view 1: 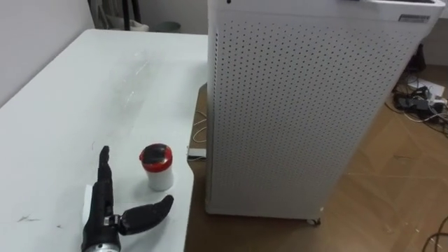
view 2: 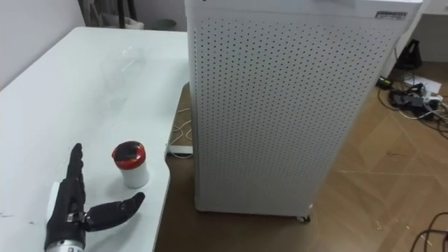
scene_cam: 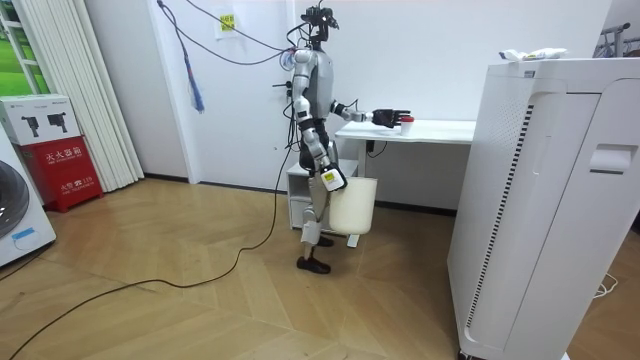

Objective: Pick garbage

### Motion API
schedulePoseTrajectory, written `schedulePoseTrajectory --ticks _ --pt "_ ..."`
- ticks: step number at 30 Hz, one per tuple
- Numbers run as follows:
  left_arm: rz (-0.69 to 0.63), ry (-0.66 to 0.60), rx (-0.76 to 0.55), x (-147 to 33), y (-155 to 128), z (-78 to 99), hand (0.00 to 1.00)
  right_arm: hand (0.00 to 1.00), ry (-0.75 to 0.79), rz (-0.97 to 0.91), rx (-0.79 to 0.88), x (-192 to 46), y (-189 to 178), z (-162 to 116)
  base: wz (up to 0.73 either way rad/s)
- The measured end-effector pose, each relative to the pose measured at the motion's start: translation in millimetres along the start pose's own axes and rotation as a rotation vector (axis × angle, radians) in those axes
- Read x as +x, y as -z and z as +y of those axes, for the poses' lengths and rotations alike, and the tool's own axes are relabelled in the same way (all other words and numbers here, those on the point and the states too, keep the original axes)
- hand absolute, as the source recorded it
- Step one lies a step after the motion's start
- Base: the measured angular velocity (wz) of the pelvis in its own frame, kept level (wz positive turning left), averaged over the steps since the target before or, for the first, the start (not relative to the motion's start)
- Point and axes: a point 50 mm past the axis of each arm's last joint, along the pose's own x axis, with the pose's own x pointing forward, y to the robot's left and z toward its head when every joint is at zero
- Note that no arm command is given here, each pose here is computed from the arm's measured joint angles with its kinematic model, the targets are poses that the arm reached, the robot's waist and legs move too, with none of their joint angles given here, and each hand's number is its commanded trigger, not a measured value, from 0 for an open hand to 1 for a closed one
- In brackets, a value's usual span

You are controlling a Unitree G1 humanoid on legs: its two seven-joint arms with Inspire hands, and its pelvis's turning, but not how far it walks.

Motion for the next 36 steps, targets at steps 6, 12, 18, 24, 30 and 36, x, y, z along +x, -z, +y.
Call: schedulePoseTrajectory --ticks 6,12,18,24,30,36 --pt "-0.017 -0.008 -0.022 7.2 -6.0 -3.3 0.00 1.00 -0.003 -0.002 -0.001 0.2 -0.6 0.6 -0.03" --pt "-0.011 -0.008 -0.025 13.9 -7.9 -7.0 0.00 1.00 -0.004 -0.003 0.001 0.3 -0.9 0.9 0.00" --pt "0.010 -0.016 -0.062 22.4 -11.5 -9.0 0.00 1.00 0.001 0.001 0.031 -0.5 1.8 0.9 0.00" --pt "0.046 0.013 -0.045 23.5 -7.7 -10.9 1.00 1.00 -0.003 0.007 0.036 -0.9 3.8 2.0 0.00" --pt "0.098 0.025 -0.062 23.6 -3.4 -11.9 1.00 1.00 0.002 0.029 0.051 -0.2 4.7 2.5 -0.05" --pt "0.106 0.035 -0.059 27.2 -5.5 -14.2 1.00 1.00 0.003 0.029 0.050 0.9 1.9 2.9 -0.03"
